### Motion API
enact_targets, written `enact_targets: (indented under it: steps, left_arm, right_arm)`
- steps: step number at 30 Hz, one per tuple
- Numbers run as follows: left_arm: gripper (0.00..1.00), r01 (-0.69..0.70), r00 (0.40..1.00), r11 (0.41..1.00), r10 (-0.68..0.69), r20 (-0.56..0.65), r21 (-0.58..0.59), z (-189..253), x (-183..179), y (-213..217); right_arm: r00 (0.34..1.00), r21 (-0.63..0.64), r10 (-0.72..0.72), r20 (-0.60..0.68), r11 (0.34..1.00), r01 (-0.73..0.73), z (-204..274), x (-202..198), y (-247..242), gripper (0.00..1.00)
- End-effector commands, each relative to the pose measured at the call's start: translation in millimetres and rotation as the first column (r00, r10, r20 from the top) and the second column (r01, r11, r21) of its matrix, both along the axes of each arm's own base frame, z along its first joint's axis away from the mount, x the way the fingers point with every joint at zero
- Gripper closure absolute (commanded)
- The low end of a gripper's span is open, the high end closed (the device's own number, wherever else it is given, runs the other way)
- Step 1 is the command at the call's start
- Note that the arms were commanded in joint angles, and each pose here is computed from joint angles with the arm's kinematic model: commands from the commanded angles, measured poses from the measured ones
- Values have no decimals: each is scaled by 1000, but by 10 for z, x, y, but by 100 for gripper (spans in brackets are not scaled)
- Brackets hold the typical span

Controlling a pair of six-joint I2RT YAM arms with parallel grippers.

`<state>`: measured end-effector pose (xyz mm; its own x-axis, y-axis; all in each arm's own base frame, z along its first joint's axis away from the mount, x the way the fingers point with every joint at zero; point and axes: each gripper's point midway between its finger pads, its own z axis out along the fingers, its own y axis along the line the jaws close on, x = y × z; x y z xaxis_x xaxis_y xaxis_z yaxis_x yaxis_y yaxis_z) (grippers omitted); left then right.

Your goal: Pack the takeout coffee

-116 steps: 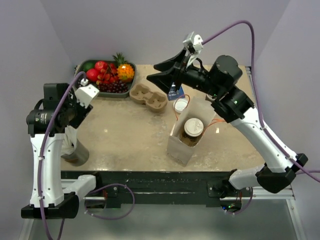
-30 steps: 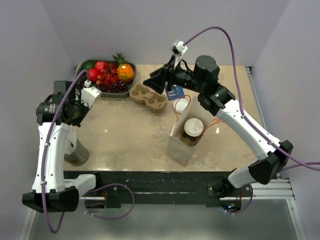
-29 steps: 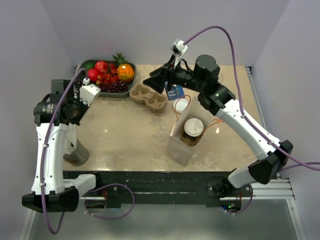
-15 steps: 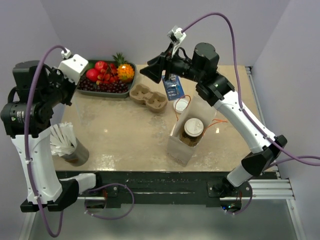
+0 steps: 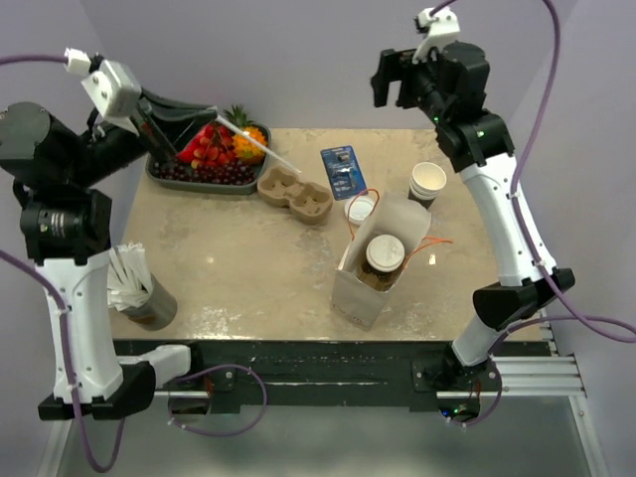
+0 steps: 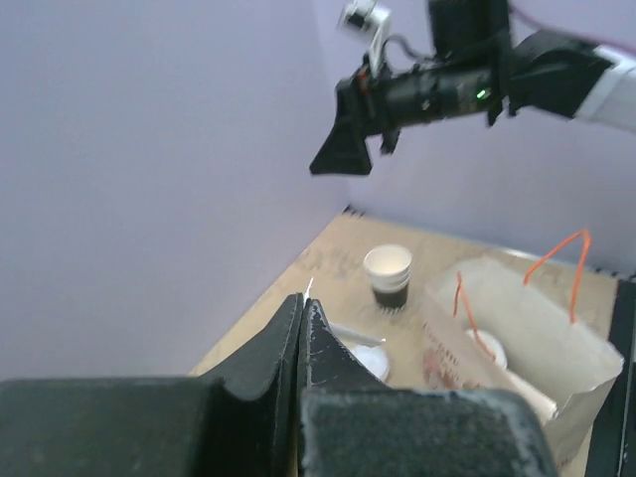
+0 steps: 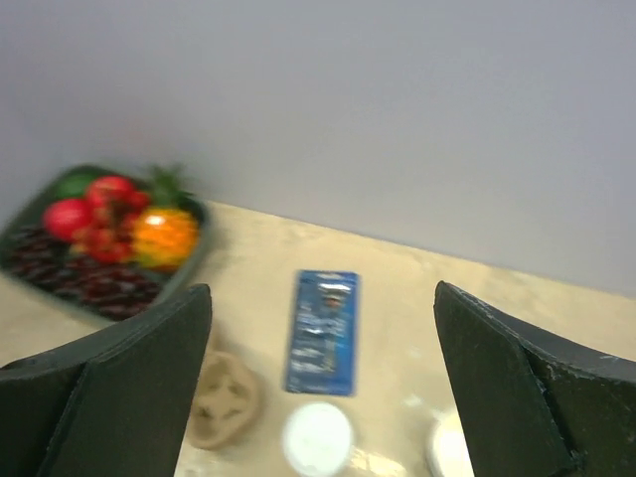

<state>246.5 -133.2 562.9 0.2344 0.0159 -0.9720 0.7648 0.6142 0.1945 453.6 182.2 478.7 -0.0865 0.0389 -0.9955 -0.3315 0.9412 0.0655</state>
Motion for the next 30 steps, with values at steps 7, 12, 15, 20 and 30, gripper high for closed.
enact_targets:
  steps: [7, 12, 15, 20, 30]
  left_arm:
    - [100, 409, 909, 912, -402, 112, -42, 431, -32, -1097]
    - [100, 510, 858, 860, -508, 75, -12, 235, -167, -1600]
    - [100, 534, 842, 844, -537, 58, 58, 10, -239, -1843]
    - [100, 548, 820, 809, -569, 53, 211, -492, -338, -2198]
    - [100, 465, 841, 733, -541, 12, 496, -1418, -290, -2466]
  right_arm:
    - [939, -116, -302, -166, 951, 285, -434, -274, -1497, 4]
    - [934, -123, -326, -147, 943, 310, -413, -487, -1648, 4]
    - [931, -130, -326, -163, 943, 307, -498, -564, -1667, 4]
    - [931, -133, -309, -193, 949, 287, -636, -612, -1644, 4]
    - [937, -166, -280, -207, 955, 248, -679, -628, -1615, 4]
